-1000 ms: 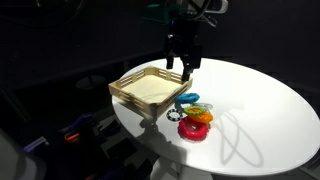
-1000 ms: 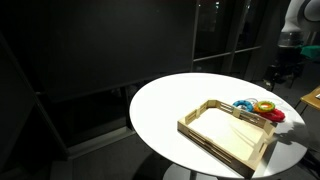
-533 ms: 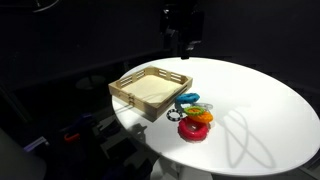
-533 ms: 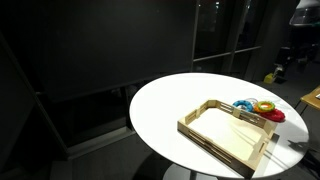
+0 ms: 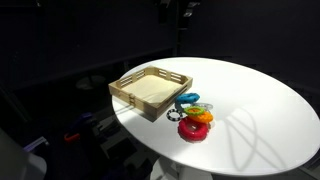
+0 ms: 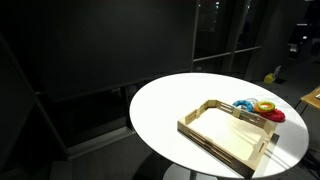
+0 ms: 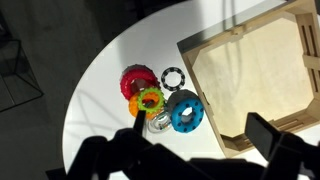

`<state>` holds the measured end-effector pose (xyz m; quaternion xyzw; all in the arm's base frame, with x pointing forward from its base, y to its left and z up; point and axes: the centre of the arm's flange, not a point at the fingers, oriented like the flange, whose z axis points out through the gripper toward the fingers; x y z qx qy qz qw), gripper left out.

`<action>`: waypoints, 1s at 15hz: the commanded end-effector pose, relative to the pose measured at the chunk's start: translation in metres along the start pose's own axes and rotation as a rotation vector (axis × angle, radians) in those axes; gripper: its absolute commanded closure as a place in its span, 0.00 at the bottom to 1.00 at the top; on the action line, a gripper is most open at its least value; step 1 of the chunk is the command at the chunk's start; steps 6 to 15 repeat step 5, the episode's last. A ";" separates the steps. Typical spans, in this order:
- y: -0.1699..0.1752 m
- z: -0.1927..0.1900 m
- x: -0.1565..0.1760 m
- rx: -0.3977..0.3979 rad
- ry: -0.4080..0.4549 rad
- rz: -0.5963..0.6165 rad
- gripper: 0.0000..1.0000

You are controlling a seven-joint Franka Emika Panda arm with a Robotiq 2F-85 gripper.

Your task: Remove the green donut plush toy and put it on top of the donut orange plush toy

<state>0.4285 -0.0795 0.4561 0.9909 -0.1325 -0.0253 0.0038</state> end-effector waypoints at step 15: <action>-0.001 -0.002 -0.002 0.000 -0.001 -0.009 0.00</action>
